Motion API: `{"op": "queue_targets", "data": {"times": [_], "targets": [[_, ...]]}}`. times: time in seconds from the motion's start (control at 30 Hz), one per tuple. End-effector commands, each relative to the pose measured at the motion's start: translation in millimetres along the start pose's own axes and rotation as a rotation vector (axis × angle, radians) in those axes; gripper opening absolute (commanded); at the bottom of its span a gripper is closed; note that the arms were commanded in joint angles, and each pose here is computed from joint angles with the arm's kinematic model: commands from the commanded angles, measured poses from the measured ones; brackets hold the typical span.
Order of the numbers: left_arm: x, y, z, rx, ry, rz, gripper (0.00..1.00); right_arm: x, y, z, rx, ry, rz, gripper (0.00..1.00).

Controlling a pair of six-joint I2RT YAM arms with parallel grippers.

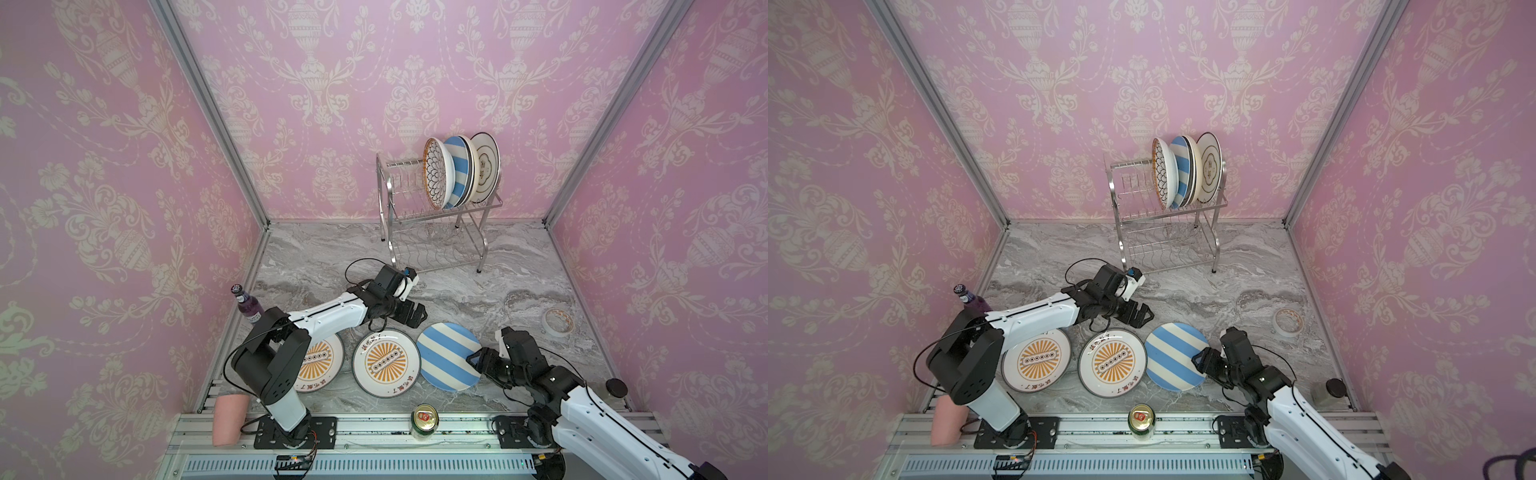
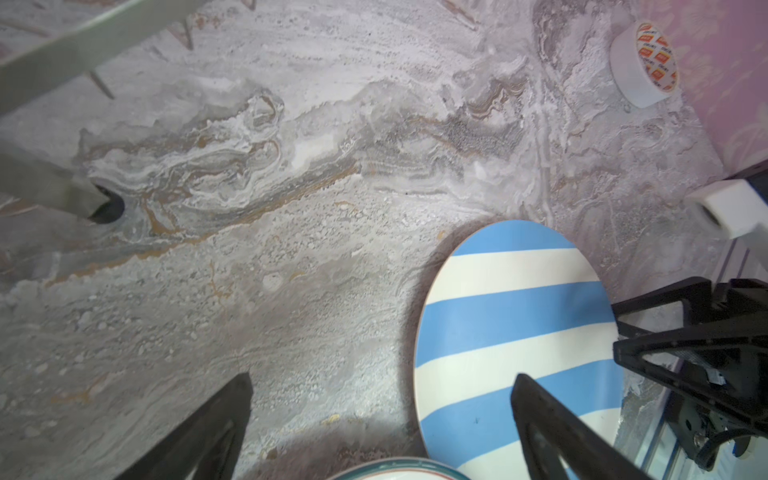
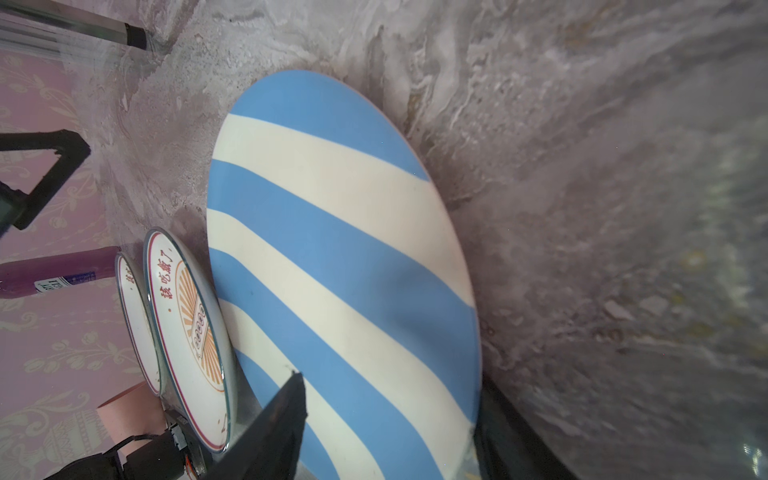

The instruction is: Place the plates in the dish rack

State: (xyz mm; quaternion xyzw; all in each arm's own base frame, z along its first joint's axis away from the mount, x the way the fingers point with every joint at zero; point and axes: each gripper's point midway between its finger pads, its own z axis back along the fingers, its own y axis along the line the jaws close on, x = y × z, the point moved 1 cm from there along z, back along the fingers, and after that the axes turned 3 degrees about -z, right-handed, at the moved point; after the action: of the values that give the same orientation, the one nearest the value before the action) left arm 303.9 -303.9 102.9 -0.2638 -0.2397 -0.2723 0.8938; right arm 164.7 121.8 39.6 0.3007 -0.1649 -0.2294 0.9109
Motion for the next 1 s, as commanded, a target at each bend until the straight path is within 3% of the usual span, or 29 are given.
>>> {"op": "queue_targets", "data": {"times": [0.0, 0.3, 0.97], "targets": [[-10, -16, -14, -0.054, 0.059, -0.063, 0.99, -13, -26, -5, -0.077, 0.042, -0.052, 0.63], [-32, -27, -36, -0.102, 0.141, -0.063, 0.99, -13, -36, -6, -0.061, -0.005, -0.103, 0.62], [-39, -41, -60, -0.190, 0.192, -0.064, 0.99, -2, -37, -10, -0.026, -0.081, -0.133, 0.54]]}}
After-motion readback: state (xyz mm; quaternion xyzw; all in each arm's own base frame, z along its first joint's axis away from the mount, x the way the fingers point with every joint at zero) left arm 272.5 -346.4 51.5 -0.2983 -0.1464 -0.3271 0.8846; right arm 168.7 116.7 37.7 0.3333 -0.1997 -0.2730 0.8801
